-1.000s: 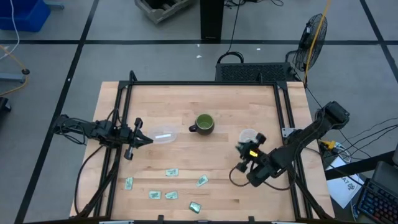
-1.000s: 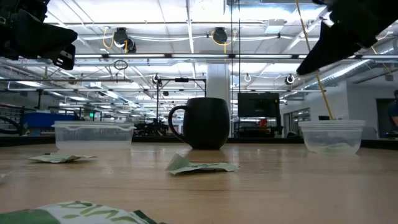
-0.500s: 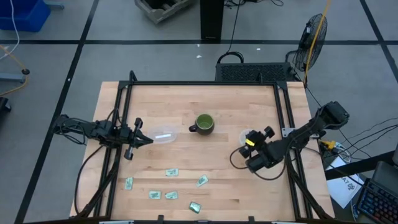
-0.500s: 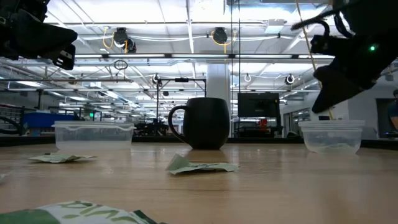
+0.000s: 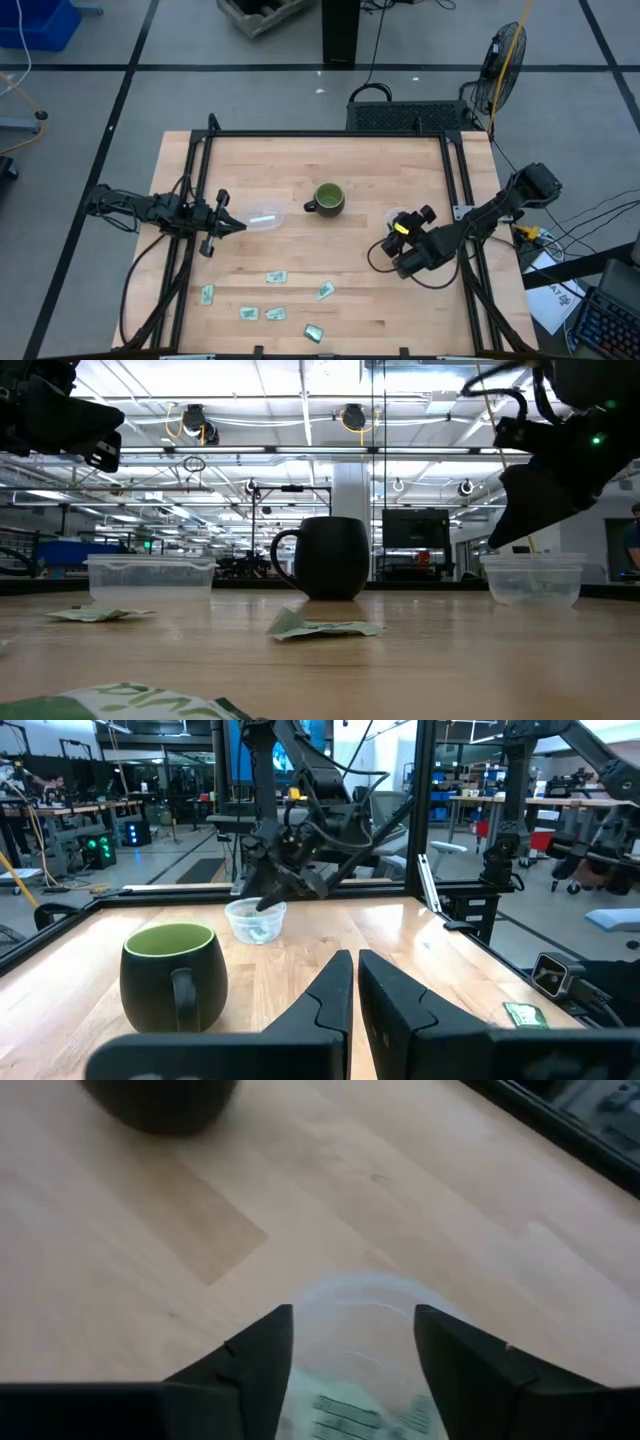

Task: Pick and place Stevia / Truvia into bins
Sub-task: Put the stevia packet into the oval transparent container

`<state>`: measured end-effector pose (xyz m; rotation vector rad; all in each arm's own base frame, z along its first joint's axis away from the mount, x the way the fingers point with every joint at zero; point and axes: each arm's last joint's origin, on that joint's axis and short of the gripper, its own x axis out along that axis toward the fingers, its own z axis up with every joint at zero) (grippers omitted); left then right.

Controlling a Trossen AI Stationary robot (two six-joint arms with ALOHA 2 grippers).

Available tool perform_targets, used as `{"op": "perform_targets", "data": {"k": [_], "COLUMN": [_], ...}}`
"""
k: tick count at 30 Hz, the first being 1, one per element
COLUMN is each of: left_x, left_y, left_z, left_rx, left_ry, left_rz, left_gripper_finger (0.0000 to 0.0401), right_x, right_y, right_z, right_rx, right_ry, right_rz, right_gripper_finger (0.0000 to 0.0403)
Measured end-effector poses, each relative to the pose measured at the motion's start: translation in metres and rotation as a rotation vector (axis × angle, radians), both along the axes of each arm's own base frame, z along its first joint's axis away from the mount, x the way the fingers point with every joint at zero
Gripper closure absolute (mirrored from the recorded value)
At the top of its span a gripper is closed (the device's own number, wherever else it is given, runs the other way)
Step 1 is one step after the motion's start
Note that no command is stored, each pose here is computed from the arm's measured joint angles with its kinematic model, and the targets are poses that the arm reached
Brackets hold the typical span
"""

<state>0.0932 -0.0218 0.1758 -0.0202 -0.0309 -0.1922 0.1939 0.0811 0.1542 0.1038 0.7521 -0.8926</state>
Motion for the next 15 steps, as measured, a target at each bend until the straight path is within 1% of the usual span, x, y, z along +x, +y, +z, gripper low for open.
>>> {"op": "perform_targets", "data": {"k": [2, 4, 7, 9, 12, 13, 15], "left_x": [0.000, 0.000, 0.000, 0.000, 0.000, 0.000, 0.000], "left_y": [0.000, 0.000, 0.000, 0.000, 0.000, 0.000, 0.000], "left_z": [0.000, 0.000, 0.000, 0.000, 0.000, 0.000, 0.000], "left_rx": [0.000, 0.000, 0.000, 0.000, 0.000, 0.000, 0.000], "left_ry": [0.000, 0.000, 0.000, -0.001, 0.000, -0.001, 0.000], "left_rz": [0.000, 0.000, 0.000, 0.000, -0.001, 0.000, 0.000], "left_gripper_finger": [0.0375, 0.0375, 0.0375, 0.0375, 0.0375, 0.0375, 0.0375], "right_x": [0.005, 0.012, 0.027, 0.038, 0.046, 0.045, 0.039], "right_y": [0.004, 0.010, 0.025, 0.037, 0.050, 0.053, 0.057], "right_z": [0.003, 0.010, 0.025, 0.038, 0.058, 0.064, 0.074], "right_rx": [0.031, 0.065, 0.100, 0.117, 0.105, 0.093, 0.056], "right_ry": [-0.044, -0.100, -0.222, -0.318, -0.440, -0.472, -0.486], "right_rz": [0.040, 0.119, 0.299, 0.451, 0.646, 0.691, 0.761], "right_gripper_finger": [0.0189, 0.0186, 0.0187, 0.0191, 0.0196, 0.0197, 0.0199]}}
